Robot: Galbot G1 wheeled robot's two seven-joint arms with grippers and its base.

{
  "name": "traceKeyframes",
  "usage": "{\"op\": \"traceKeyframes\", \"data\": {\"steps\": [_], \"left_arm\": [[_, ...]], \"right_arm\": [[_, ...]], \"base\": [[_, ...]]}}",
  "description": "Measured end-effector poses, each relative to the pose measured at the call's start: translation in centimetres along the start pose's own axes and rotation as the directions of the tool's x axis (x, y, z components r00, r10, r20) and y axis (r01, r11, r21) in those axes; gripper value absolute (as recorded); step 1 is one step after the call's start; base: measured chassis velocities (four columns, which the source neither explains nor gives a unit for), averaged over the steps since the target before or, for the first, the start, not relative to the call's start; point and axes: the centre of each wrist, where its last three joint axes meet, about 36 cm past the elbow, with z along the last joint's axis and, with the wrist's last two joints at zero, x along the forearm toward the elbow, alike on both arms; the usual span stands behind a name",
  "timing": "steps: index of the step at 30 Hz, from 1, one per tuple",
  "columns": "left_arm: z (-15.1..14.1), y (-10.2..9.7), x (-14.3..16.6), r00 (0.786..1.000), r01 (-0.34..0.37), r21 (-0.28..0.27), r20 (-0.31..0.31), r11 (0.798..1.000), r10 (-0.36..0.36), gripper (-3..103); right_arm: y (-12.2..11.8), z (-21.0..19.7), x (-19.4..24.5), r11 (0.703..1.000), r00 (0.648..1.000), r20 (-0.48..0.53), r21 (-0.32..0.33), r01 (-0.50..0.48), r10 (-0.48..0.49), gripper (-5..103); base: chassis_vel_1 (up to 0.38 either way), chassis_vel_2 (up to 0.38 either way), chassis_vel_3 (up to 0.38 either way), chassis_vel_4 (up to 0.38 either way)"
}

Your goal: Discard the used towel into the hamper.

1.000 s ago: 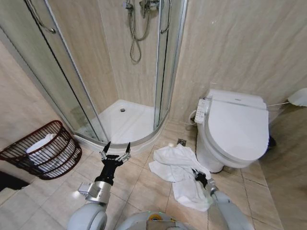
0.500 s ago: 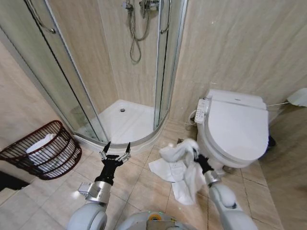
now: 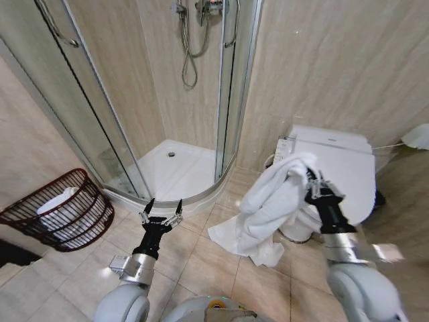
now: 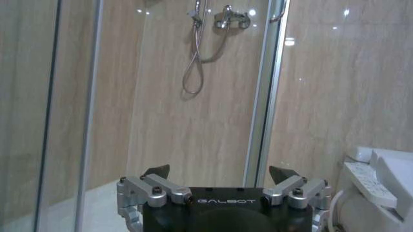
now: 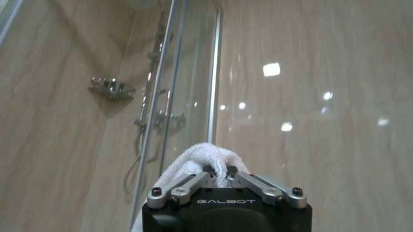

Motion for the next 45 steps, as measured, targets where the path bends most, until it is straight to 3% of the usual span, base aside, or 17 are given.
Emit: {"op": "traceKeyframes", "data": {"steps": [3, 15, 45], "left_arm": [[0.0, 0.0, 0.0, 1.0, 0.0, 0.0, 0.0, 1.0, 0.0, 100], [0.0, 0.0, 0.0, 1.0, 0.0, 0.0, 0.0, 1.0, 0.0, 100], [0.0, 0.0, 0.0, 1.0, 0.0, 0.0, 0.0, 1.0, 0.0, 100]], "right_arm": [[-0.8, -0.7, 0.1, 0.999, 0.999, 0.031, 0.036, -0.021, 0.02, 4], [-2.7, -1.5, -0.5, 0.997, 0.997, 0.057, 0.061, -0.047, 0.043, 4], [-1.9, -0.8, -0.6, 0.999, 0.997, 0.075, 0.036, -0.026, 0.023, 4]], "base": [[0.0, 0.0, 0.0, 0.0], [0.0, 0.0, 0.0, 0.0], [-0.05, 0.058, 0.051, -0.051]]}}
